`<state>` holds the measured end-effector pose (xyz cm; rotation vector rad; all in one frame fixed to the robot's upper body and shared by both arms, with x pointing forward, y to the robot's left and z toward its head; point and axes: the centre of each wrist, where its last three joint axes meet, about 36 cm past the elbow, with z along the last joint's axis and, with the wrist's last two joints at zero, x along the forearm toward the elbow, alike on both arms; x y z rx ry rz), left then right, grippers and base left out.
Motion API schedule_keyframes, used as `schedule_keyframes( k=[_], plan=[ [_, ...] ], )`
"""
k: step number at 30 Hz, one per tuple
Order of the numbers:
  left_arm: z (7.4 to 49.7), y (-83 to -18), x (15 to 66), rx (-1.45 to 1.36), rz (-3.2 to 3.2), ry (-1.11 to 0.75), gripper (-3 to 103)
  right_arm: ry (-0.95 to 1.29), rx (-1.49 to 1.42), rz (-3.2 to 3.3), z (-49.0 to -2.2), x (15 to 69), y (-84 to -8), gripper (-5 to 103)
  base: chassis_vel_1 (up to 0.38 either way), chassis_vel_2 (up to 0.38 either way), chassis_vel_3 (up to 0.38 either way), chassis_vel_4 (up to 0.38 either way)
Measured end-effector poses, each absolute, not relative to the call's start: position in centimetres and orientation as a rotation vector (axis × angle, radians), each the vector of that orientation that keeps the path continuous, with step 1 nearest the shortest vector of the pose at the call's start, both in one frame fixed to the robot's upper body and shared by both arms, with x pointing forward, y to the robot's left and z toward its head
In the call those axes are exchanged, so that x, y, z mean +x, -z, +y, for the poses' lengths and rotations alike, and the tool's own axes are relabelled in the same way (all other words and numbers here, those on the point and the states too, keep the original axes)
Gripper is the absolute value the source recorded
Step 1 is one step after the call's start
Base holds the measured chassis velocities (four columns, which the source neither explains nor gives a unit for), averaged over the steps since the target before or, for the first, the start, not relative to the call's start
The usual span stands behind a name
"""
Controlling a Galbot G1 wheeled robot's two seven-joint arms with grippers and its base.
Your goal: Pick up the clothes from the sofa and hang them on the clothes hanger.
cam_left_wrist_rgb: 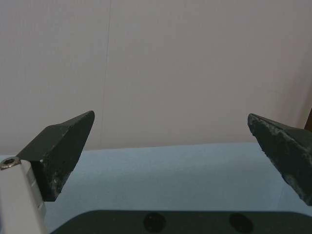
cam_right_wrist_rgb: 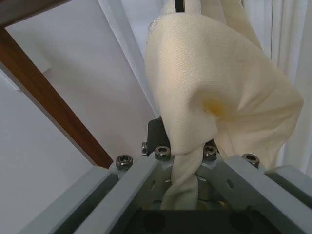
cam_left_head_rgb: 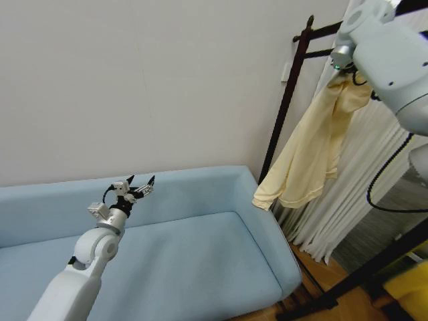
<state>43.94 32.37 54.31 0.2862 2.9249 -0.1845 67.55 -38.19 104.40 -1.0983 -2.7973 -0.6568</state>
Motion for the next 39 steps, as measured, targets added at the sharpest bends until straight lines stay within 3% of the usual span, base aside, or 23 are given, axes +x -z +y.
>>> schedule_keyframes(
  k=[17,36,38,39],
  plan=[
    [32.1,-54.1,43.9,0.310,2.925,0.170,100,0.652,-1.142,-2.756,-41.7,66.7,-102.7,1,0.000,0.000,0.000,0.000],
    [32.1,-53.9,43.7,0.316,2.916,0.177,100,0.552,-1.144,-2.776,-41.0,66.6,-101.2,0,0.000,0.000,0.000,0.000],
    [32.0,-53.9,43.6,0.316,2.913,0.182,100,0.521,-1.146,-2.784,-40.9,66.7,-101.1,11,0.000,0.000,0.000,0.000],
    [32.0,-53.9,43.6,0.316,2.913,0.182,100,0.521,-1.146,-2.784,-40.9,66.7,-101.1,11,0.000,0.000,0.000,0.000]
  ],
)
